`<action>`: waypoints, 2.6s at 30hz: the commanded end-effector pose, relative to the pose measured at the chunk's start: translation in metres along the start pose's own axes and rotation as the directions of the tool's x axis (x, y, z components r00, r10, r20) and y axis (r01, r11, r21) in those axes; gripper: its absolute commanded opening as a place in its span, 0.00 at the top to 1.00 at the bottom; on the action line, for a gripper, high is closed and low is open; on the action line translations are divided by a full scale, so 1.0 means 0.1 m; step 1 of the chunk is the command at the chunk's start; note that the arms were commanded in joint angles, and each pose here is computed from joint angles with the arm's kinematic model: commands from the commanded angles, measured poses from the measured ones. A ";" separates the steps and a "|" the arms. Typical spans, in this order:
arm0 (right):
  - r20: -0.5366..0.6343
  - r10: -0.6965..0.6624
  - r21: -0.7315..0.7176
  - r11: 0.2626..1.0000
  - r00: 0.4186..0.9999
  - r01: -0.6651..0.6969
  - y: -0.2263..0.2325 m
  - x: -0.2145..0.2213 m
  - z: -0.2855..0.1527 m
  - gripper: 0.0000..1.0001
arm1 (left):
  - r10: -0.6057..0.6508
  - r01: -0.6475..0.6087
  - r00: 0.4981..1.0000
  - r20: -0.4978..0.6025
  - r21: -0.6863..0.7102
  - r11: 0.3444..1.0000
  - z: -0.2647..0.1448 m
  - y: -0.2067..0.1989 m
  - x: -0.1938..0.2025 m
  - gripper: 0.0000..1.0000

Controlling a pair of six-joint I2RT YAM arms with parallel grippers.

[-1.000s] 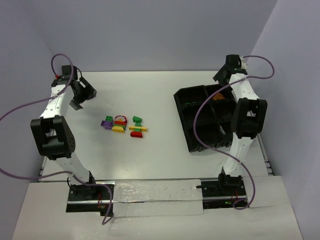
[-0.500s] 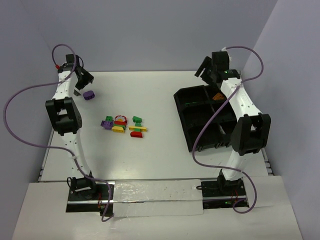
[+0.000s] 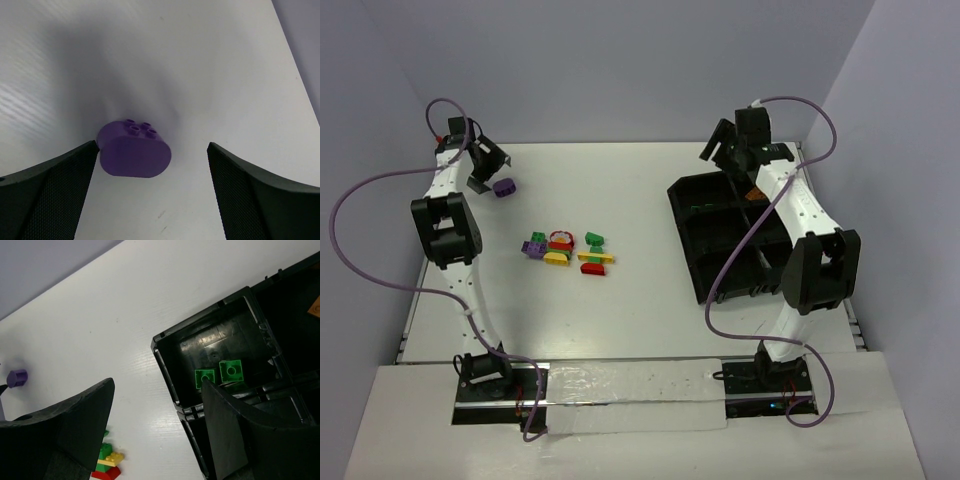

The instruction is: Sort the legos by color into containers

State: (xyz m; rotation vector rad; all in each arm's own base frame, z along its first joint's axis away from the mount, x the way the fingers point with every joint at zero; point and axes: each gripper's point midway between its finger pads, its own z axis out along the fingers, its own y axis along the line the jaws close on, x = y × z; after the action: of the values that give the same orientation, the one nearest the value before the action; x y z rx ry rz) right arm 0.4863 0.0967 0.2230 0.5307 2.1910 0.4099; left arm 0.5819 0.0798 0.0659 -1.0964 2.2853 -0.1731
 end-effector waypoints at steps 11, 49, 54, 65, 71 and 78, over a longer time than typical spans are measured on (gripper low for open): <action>-0.034 -0.014 -0.065 0.998 0.999 0.012 0.12 0.19 -0.14 0.22 | 0.218 -0.212 0.971 -0.093 0.076 0.974 0.04 -0.23 0.84 0.03; -0.076 -0.071 -0.031 0.997 0.995 0.069 0.03 0.36 -0.25 0.22 | 0.536 -0.538 0.843 0.048 0.106 0.836 0.47 -0.51 0.55 0.09; -0.070 -0.074 -0.020 0.997 0.995 0.072 0.04 0.33 -0.25 0.22 | 0.522 -0.522 0.853 0.017 0.072 0.850 0.52 -0.42 0.62 0.20; -0.073 -0.069 -0.036 0.997 0.995 0.066 0.12 0.32 -0.25 0.22 | 0.517 -0.515 0.855 -0.040 0.038 0.856 0.42 -0.23 0.86 0.65; -0.070 -0.067 -0.044 0.997 0.995 0.064 0.16 0.34 -0.29 0.22 | 0.538 -0.535 0.843 -0.012 0.079 0.841 0.01 -0.54 0.90 1.00; -0.055 -0.072 -0.048 0.996 0.996 0.069 0.16 0.32 -0.38 0.22 | 0.556 -0.562 0.827 0.084 0.162 0.811 -0.80 -1.01 0.96 1.00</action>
State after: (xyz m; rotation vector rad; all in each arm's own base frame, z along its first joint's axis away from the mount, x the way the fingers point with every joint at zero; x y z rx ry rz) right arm 0.4439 0.1226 0.1918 0.4410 2.3390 0.4250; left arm 0.5678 -0.0310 0.0339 -0.3547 2.5149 -0.0255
